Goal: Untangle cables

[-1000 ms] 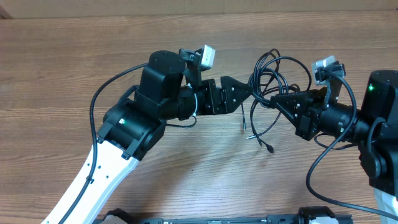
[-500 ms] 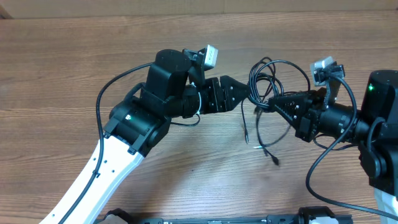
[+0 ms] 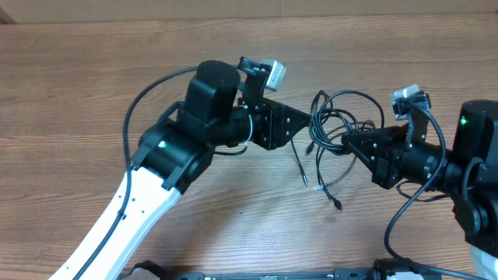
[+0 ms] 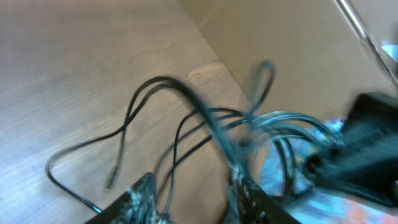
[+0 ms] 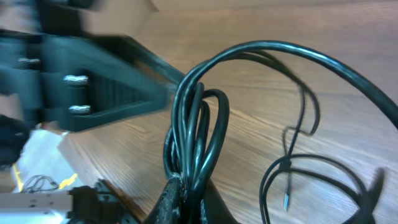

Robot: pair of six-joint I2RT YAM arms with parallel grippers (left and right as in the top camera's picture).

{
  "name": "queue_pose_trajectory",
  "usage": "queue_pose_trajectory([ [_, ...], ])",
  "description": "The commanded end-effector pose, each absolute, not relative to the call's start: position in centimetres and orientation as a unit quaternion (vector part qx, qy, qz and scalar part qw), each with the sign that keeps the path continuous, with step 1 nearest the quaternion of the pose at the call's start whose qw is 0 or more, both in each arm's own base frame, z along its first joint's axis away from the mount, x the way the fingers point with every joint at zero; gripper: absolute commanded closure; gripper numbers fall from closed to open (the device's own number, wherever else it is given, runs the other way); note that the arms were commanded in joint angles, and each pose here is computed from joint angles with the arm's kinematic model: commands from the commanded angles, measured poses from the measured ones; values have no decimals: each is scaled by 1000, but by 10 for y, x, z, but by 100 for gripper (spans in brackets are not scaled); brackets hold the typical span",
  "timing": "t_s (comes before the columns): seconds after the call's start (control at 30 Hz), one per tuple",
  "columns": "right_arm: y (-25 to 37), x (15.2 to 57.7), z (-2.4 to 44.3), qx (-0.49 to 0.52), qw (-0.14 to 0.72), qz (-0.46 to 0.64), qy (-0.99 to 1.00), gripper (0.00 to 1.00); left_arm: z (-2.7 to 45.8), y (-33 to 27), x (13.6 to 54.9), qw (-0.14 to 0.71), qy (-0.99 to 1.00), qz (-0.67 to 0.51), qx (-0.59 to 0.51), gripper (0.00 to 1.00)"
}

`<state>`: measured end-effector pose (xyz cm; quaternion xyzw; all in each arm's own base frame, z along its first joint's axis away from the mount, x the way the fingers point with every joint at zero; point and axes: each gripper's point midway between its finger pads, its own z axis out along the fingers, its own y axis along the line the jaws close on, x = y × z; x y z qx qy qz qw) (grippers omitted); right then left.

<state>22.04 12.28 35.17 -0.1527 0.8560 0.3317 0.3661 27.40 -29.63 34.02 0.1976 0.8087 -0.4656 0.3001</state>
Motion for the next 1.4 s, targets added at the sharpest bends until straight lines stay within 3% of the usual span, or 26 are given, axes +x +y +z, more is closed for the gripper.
queue_pose_trajectory([
  [0.0, 117, 220, 351, -168, 381, 302, 858, 96, 392, -283, 244, 423, 721, -429, 343, 48],
  [0.07, 125, 212, 354, -214, 384, 315, 841, 96, 399, -280, 238, 443, 703, -419, 366, 33],
  [0.2, 145, 183, 359, -338, 388, 353, 781, 96, 395, -290, 218, 443, 663, -412, 441, 17],
  [0.3, 147, 175, 357, -385, 394, 344, 760, 96, 383, -301, 204, 440, 639, -391, 496, 0],
  [0.67, 149, 169, 355, -405, 394, 344, 750, 96, 349, -309, 208, 407, 648, -363, 532, 0],
  [0.77, 155, 160, 362, -422, 399, 371, 725, 96, 343, -319, 202, 391, 641, -378, 543, 4],
  [0.8, 157, 158, 363, -425, 399, 377, 720, 96, 341, -324, 199, 386, 638, -380, 547, 8],
  [0.83, 157, 157, 363, -424, 397, 378, 720, 96, 340, -326, 198, 384, 638, -380, 549, 21],
  [0.87, 157, 156, 362, -422, 393, 380, 723, 96, 339, -327, 196, 381, 637, -381, 551, 41],
  [0.9, 157, 155, 361, -421, 390, 381, 725, 96, 338, -327, 196, 380, 637, -382, 551, 72],
  [0.93, 156, 154, 361, -418, 387, 383, 727, 96, 338, -327, 196, 380, 638, -382, 551, 96],
  [1.13, 152, 152, 351, -405, 364, 375, 750, 96, 337, -326, 196, 369, 652, -390, 535, 96],
  [1.17, 152, 152, 349, -404, 362, 374, 752, 89, 337, -326, 198, 370, 655, -388, 533, 96],
  [1.2, 151, 152, 347, -396, 356, 374, 760, 30, 335, -324, 207, 371, 682, -377, 505, 96],
  [1.23, 148, 156, 344, -379, 347, 367, 775, 6, 331, -321, 217, 371, 713, -364, 471, 96],
  [1.27, 146, 159, 341, -367, 342, 362, 786, 0, 329, -318, 224, 372, 732, -355, 447, 96],
  [1.37, 132, 180, 327, -274, 310, 335, 846, 0, 327, -309, 245, 372, 787, -341, 355, 96],
])
